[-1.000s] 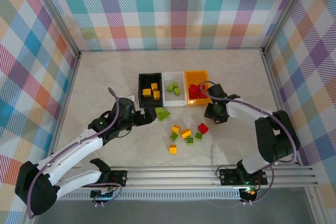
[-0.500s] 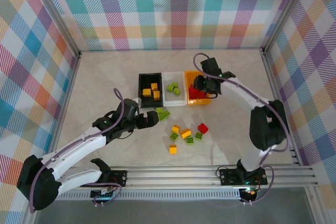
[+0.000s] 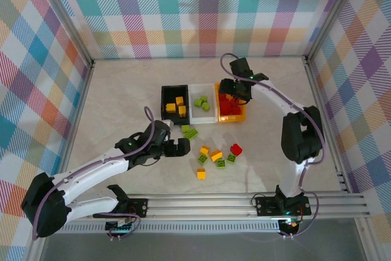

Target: Sort the legos into containers by color

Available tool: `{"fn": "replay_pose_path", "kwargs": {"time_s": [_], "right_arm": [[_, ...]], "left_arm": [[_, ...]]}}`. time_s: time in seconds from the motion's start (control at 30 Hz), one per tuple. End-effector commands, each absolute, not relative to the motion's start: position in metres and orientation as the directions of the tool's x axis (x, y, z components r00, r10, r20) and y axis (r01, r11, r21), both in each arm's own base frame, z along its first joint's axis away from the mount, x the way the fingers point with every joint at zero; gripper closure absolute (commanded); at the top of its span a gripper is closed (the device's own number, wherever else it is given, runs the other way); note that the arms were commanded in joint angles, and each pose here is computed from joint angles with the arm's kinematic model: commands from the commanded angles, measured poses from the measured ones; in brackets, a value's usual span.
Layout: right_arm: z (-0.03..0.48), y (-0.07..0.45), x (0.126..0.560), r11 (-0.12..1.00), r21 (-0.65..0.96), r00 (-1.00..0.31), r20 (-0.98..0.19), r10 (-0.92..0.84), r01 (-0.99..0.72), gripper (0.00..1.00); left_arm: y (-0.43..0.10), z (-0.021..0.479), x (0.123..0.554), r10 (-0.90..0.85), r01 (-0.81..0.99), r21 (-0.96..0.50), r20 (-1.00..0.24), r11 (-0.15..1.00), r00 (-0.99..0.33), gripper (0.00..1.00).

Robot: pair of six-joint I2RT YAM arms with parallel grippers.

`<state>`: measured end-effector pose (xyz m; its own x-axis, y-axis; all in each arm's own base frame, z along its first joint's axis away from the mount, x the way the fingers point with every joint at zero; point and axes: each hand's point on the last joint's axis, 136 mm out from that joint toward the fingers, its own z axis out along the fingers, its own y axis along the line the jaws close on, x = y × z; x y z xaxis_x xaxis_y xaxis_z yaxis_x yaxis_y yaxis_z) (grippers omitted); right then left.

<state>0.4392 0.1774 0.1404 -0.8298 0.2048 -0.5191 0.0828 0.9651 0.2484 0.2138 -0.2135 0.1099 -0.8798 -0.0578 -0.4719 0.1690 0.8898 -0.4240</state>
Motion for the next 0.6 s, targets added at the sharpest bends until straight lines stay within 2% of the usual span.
{"fn": "replay_pose_path", "kwargs": {"time_s": [0.0, 0.13, 0.23, 0.33, 0.43, 0.57], "right_arm": [[0.167, 0.187, 0.409, 0.956, 0.292, -0.807, -0.562, 0.183, 0.013, 0.18], [0.155, 0.183, 0.371, 0.955, 0.297, -0.816, -0.551, 0.176, 0.006, 0.18], [0.140, 0.174, 0.346, 0.951, 0.310, -0.831, -0.523, 0.191, 0.024, 0.18], [0.131, 0.165, 0.328, 0.950, 0.310, -0.838, -0.508, 0.199, 0.038, 0.18], [0.127, 0.158, 0.316, 0.950, 0.310, -0.838, -0.506, 0.203, 0.044, 0.17], [0.126, 0.153, 0.309, 0.951, 0.305, -0.836, -0.508, 0.206, 0.049, 0.17]], "left_arm": [[-0.226, 0.113, 0.215, 0.004, 0.225, -0.384, -0.498, 0.896, -0.867, 0.01], [-0.255, 0.112, 0.209, 0.107, 0.320, -0.338, -0.521, 0.885, -0.847, 0.02], [-0.281, 0.104, 0.198, 0.233, 0.414, -0.274, -0.510, 0.868, -0.828, 0.07], [-0.301, 0.082, 0.178, 0.358, 0.485, -0.203, -0.453, 0.850, -0.817, 0.11], [-0.308, 0.062, 0.154, 0.450, 0.540, -0.143, -0.403, 0.829, -0.797, 0.12], [-0.301, 0.041, 0.130, 0.498, 0.549, -0.066, -0.343, 0.833, -0.797, 0.12]]}}
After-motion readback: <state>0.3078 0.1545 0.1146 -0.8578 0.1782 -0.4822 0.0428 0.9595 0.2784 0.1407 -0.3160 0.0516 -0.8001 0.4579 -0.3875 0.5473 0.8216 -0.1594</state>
